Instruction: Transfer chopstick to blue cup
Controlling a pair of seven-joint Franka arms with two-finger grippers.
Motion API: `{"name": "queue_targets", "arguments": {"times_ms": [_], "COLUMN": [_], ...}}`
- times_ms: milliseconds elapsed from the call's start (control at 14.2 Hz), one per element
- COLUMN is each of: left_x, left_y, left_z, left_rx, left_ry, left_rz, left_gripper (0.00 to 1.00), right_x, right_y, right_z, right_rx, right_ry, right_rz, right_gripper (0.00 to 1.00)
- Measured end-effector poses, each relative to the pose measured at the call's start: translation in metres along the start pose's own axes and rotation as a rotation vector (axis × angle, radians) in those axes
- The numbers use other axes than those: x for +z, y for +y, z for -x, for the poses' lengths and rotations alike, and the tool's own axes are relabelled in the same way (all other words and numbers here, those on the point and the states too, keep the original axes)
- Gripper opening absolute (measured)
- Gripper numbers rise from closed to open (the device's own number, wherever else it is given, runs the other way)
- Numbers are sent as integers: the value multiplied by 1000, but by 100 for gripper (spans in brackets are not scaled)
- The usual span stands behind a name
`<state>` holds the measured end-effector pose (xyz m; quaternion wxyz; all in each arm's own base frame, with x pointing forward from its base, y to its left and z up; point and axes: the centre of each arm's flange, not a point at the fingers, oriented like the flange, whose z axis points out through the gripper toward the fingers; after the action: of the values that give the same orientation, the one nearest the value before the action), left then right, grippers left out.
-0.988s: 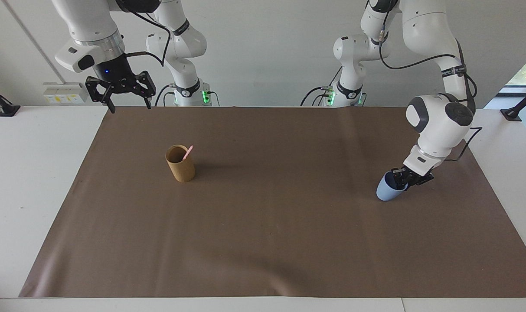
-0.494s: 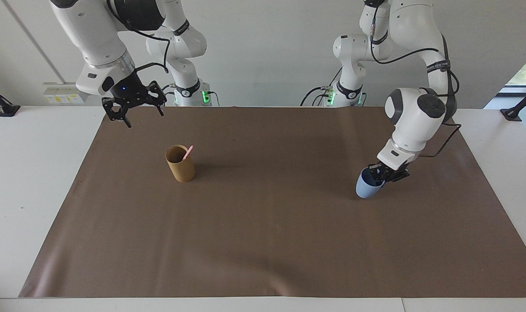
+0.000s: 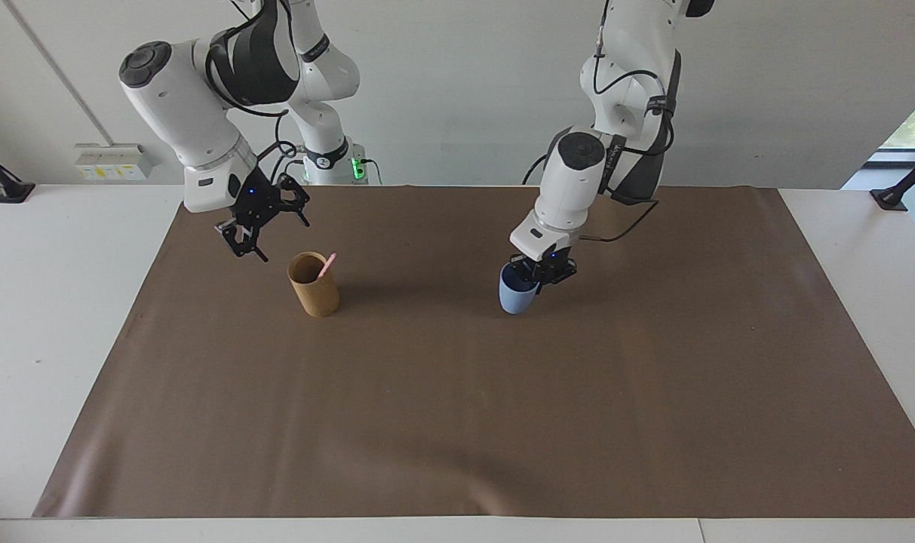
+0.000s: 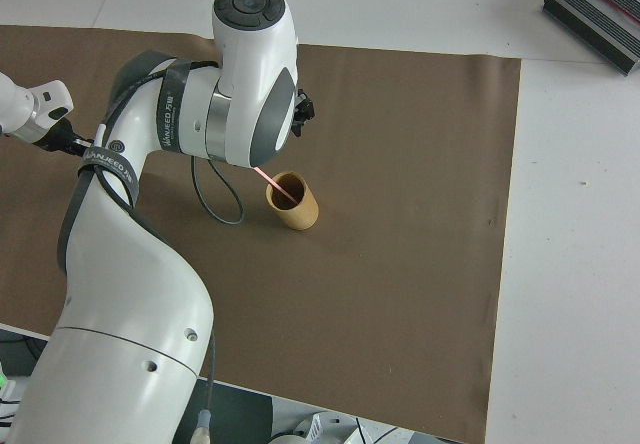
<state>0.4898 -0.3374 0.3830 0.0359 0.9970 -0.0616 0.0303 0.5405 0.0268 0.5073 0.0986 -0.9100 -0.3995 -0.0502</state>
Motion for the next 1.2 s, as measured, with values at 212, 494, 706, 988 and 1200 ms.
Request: {"name": "queue_targets", "arguments": {"times_ms": [212, 494, 706, 988, 1200], "left_x": [12, 15, 14, 8, -15], "left_y": [34, 73, 84, 83, 79], "left_z": [20, 44, 49, 44, 30], "left_rx": [27, 52, 36, 23, 7], "left_ry": [-21, -27, -37, -24, 10], "left_rz": [-5, 16, 54, 71, 90], "left_gripper": [5, 5, 11, 53, 87], "right_x": [24, 56, 68, 75, 76], "right_y": [-5, -12, -17, -21, -23], "right_z": [-2, -6, -5, -8, -11], "right_rx": [-29, -51, -55, -64, -71], "right_ry": [24, 80, 77, 84, 90], "right_rz": [-3, 13, 14, 28, 36], "right_gripper": [100, 100, 96, 65, 57]}}
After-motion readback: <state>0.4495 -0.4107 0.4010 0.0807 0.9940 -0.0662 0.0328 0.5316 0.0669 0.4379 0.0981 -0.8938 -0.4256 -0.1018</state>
